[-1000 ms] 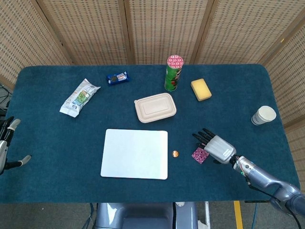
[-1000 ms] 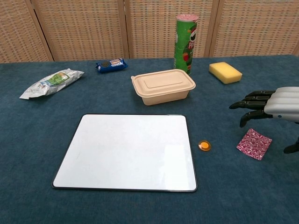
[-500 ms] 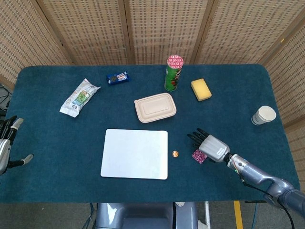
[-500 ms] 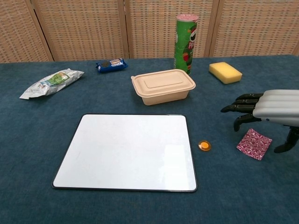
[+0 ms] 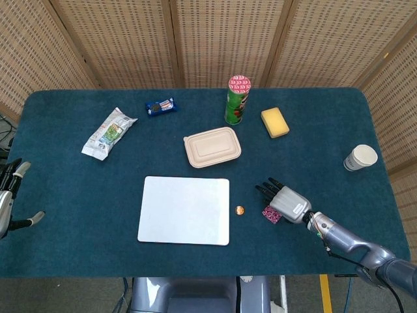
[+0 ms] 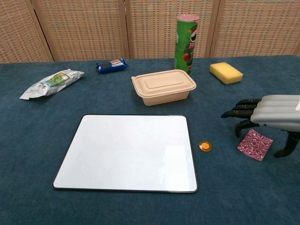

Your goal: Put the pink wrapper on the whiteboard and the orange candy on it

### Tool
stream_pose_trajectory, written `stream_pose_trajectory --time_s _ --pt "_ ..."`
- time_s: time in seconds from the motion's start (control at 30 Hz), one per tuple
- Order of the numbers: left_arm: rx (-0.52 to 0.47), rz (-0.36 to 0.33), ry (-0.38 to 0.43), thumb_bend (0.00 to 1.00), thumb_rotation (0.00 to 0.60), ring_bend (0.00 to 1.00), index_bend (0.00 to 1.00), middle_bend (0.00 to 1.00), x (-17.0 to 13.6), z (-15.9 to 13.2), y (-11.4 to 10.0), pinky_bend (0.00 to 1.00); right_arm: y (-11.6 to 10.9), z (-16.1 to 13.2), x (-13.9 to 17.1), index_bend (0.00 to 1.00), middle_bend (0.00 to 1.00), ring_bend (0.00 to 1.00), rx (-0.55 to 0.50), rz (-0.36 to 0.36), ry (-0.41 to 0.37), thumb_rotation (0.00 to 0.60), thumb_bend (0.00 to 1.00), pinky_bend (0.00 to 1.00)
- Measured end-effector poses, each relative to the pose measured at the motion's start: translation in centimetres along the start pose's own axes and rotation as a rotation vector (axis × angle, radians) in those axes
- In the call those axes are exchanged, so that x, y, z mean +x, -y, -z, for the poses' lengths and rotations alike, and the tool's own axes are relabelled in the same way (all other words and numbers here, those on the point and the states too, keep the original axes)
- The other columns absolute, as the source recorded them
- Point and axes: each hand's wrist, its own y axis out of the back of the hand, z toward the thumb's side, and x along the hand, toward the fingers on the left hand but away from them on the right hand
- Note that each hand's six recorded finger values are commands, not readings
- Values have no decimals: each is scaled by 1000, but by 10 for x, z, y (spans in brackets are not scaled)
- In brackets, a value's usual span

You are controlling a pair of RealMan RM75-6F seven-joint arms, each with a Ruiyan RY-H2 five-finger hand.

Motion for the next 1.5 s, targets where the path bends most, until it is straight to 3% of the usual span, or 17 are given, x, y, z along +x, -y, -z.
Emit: stream_pose_trajectory --time_s 0.27,0.5,0.6,1.0,1.5 --pt "1 2 0 0 600 0 0 0 0 0 0 0 7 2 1 310 0 0 -11 -10 8 600 202 0" --pt "1 4 -1 0 600 0 0 0 0 0 1 0 9 -1 -1 499 2 0 -17 -10 1 600 272 4" --pt "0 3 -3 0 600 0 0 0 0 0 1 0 9 -2 -2 532 9 0 -23 -9 0 600 311 7" --pt "-6 4 -4 0 600 0 0 0 0 1 0 0 -1 -4 -3 538 14 0 -52 20 0 600 311 10" --pt "-22 4 -5 0 600 0 0 0 -1 4 -3 0 -42 -12 -14 538 15 0 -119 88 2 600 311 10"
